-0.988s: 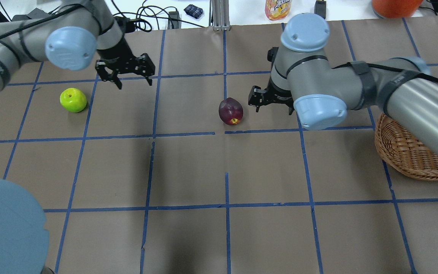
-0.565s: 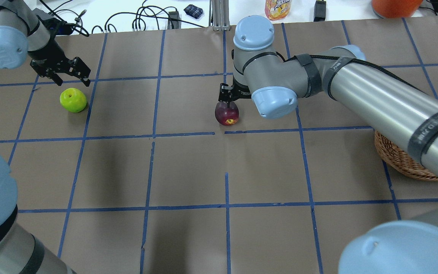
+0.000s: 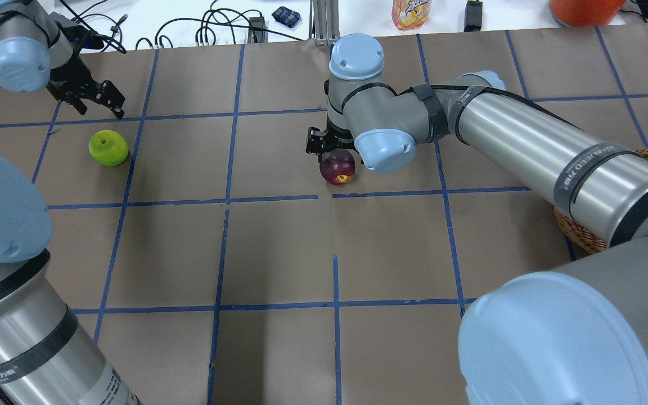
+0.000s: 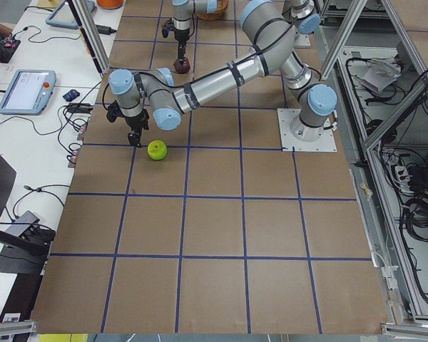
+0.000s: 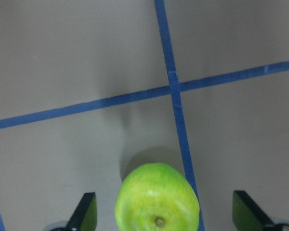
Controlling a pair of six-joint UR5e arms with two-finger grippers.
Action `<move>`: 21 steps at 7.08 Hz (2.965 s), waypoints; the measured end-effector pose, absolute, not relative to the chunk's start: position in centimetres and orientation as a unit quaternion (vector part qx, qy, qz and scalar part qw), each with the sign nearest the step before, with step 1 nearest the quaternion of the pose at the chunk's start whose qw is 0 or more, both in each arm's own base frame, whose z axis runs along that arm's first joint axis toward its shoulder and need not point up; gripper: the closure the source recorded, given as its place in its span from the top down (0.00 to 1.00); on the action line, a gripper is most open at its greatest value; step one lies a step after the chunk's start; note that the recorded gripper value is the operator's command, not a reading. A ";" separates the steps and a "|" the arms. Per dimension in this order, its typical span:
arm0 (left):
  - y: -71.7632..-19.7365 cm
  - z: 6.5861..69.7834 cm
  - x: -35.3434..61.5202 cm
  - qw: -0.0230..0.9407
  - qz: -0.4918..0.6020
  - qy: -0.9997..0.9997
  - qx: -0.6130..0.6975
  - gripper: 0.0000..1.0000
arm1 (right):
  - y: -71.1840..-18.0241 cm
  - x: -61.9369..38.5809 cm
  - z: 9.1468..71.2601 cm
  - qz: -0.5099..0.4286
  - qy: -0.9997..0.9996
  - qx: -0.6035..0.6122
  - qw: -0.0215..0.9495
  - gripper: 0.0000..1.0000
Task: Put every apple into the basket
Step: 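Carry the purple apple into the basket while left gripper grasps the green apple, then set the green apple at table center with left gripper while right gripper returns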
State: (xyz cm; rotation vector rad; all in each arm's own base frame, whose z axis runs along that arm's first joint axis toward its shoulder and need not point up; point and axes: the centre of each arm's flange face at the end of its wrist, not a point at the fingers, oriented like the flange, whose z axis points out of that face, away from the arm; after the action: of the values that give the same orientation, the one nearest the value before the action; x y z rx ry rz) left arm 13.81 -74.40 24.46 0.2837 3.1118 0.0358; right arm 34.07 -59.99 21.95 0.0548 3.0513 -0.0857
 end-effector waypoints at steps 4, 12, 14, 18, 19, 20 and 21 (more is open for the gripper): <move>-73.4 20.1 13.8 -0.006 0.047 0.996 0.079 1.00 | -59.7 35.5 19.3 -0.021 0.999 0.003 0.040 0.40; -70.0 18.0 14.8 -0.004 0.076 0.996 0.039 0.00 | -58.9 4.0 32.7 0.016 0.997 0.044 -0.060 0.37; -70.3 20.7 14.3 0.005 0.068 0.996 0.052 0.00 | -56.0 -10.1 31.1 0.025 0.999 0.000 -0.043 0.38; -69.9 28.0 -2.4 -0.039 0.081 0.994 0.055 0.00 | -48.6 -26.5 25.1 -0.064 0.995 -0.071 -0.021 1.00; -68.7 28.3 -10.2 -0.044 0.088 0.994 0.053 0.00 | -48.0 -27.1 24.3 -0.070 0.995 -0.072 -0.019 1.00; -66.6 27.7 -17.4 -0.041 0.101 0.993 0.036 0.00 | -47.7 -27.3 24.2 -0.071 0.995 -0.072 -0.017 1.00; -64.4 26.9 -23.5 -0.034 0.106 0.994 0.012 0.00 | -47.5 -27.1 24.6 -0.071 0.995 -0.071 -0.016 1.00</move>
State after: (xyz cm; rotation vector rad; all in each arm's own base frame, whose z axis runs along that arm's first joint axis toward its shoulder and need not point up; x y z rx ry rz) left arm -23.52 -64.43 26.87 0.0376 3.1911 0.3396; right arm -27.08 -47.51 24.62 -0.2259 3.1582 -0.2258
